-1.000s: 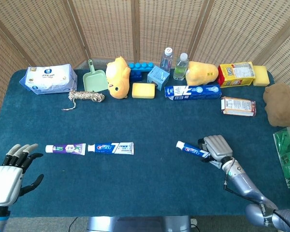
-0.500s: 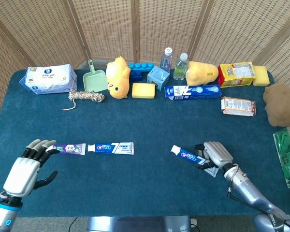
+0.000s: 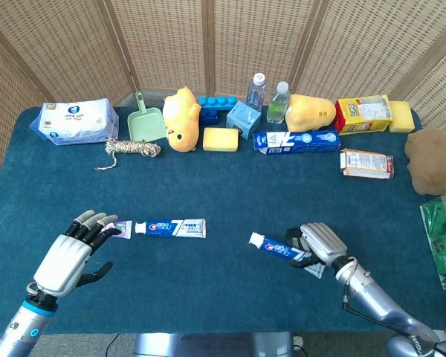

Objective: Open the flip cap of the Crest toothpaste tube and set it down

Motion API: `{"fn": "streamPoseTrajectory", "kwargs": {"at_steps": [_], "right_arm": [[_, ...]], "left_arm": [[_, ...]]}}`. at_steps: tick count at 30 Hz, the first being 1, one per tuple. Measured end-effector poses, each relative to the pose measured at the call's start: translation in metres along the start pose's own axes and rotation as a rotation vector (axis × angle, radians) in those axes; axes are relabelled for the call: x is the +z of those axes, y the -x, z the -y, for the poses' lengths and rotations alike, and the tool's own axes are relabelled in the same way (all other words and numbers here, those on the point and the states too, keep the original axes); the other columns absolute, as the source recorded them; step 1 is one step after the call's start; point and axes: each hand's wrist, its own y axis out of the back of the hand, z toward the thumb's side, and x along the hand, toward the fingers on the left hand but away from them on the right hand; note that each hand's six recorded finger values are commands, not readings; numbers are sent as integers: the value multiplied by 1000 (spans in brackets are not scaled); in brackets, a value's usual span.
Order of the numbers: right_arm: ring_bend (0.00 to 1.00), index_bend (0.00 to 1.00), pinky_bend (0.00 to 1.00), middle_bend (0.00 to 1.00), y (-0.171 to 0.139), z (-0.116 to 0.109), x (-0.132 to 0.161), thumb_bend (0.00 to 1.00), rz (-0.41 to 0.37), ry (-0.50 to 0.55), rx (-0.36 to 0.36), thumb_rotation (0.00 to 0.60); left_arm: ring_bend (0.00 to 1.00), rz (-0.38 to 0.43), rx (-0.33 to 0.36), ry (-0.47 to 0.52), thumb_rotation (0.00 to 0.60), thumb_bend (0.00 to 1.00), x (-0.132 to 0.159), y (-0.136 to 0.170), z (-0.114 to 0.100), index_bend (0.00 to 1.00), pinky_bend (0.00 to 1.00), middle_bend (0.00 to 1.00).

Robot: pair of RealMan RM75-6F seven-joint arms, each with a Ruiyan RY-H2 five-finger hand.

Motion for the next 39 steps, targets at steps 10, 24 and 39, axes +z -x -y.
{"fn": "streamPoseTrajectory", "kwargs": {"at_steps": [10,24,39], "right_arm": [[731,871,785,785,6,-4,2,383,-10,-311,-203,600],[732,872,785,785,8,0,-4,380,9,-311,-204,600],[732,872,785,785,3,3,19,385,-4,100,66,600]], "left_arm": [[160,-20,14,2,600,230,-4,3,0,250,126,197],[160,-16,7,-7,600,229,-3,1,2,250,126,197],[160,102,-43,-38,600,230,19,-25,14,256,134,194]]}}
